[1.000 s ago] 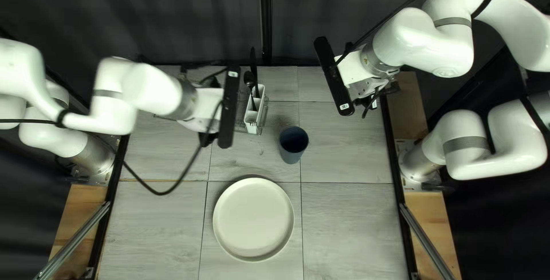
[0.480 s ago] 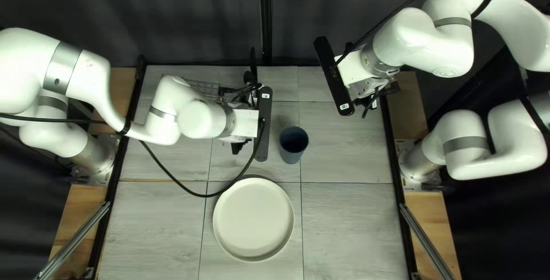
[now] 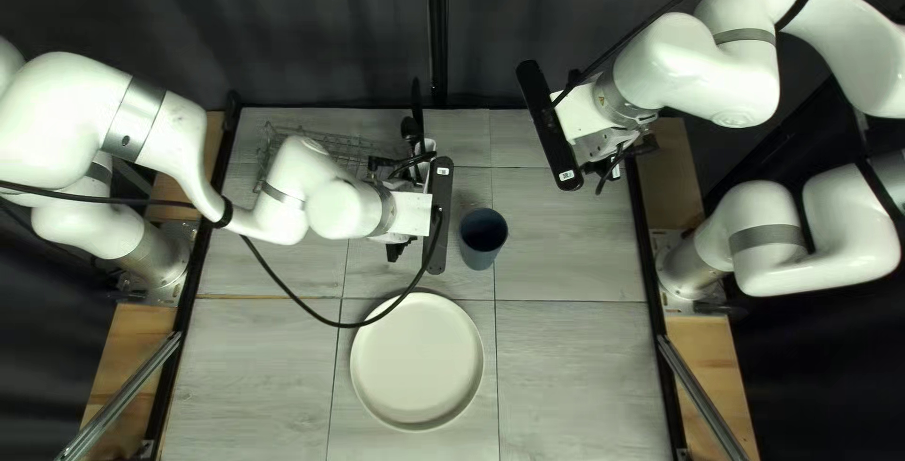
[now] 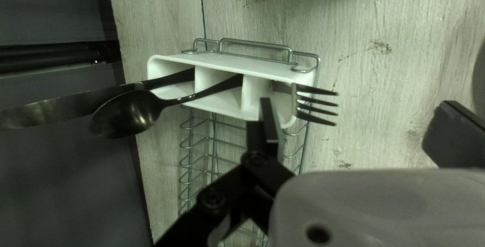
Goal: Pick up and place plate onto table. Place down one fork to the left of the plate. Place spoon and knife to the right of the plate. Place cup above the knife and spoon
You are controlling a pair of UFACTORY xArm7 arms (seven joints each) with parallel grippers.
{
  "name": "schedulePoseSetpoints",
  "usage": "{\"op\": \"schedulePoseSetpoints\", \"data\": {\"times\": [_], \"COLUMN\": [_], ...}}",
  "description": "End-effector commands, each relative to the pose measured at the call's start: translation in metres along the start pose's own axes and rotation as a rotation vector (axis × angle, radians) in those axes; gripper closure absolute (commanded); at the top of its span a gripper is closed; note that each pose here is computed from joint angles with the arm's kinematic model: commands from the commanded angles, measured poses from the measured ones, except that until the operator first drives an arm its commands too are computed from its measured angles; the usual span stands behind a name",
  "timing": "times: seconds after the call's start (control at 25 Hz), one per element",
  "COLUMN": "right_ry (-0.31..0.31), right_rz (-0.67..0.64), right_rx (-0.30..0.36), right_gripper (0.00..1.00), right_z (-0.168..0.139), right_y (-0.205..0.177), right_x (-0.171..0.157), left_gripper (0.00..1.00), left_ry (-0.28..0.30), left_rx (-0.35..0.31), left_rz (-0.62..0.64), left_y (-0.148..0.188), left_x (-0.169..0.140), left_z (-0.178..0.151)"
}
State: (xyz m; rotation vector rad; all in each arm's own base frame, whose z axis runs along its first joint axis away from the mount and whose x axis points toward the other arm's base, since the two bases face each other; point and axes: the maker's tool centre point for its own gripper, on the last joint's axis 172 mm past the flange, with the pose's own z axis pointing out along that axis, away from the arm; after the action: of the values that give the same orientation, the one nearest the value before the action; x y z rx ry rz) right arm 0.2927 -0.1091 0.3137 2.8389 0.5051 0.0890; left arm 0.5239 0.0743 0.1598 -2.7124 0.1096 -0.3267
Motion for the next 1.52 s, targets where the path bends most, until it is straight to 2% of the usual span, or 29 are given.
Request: {"op": "schedulePoseSetpoints", "data": {"times": [0.04,0.48,0.52,0.56,0.6,0.64,1.08,1.52], "right_ry": [0.0,0.0,0.0,0.0,0.0,0.0,0.0,0.0], "right_rz": [0.0,0.0,0.0,0.0,0.0,0.0,0.0,0.0], "right_rx": [0.0,0.0,0.0,0.0,0.0,0.0,0.0,0.0], "right_gripper": [0.0,0.0,0.0,0.0,0.0,0.0,0.0,0.0], "right_z": [0.0,0.0,0.0,0.0,0.0,0.0,0.0,0.0], "right_y": [0.0,0.0,0.0,0.0,0.0,0.0,0.0,0.0], "right_x": [0.0,0.0,0.0,0.0,0.0,0.0,0.0,0.0], "left_gripper": [0.0,0.0,0.12,0.38,0.86,1.0,1.0,1.0], "left_ry": [0.003,0.019,0.02,0.02,0.022,0.023,0.023,0.023], "left_rx": [-0.002,-0.028,-0.031,-0.032,-0.034,-0.035,-0.042,0.015], "left_rz": [-0.001,0.003,0.003,0.003,0.004,0.005,-0.009,-0.061], "left_y": [-0.004,-0.005,-0.006,-0.006,-0.007,-0.008,-0.011,-0.039], "left_x": [0.001,-0.003,-0.003,-0.002,-0.003,-0.004,-0.003,0.009], "left_z": [0.003,0.014,0.017,0.019,0.02,0.02,0.018,-0.074]}}
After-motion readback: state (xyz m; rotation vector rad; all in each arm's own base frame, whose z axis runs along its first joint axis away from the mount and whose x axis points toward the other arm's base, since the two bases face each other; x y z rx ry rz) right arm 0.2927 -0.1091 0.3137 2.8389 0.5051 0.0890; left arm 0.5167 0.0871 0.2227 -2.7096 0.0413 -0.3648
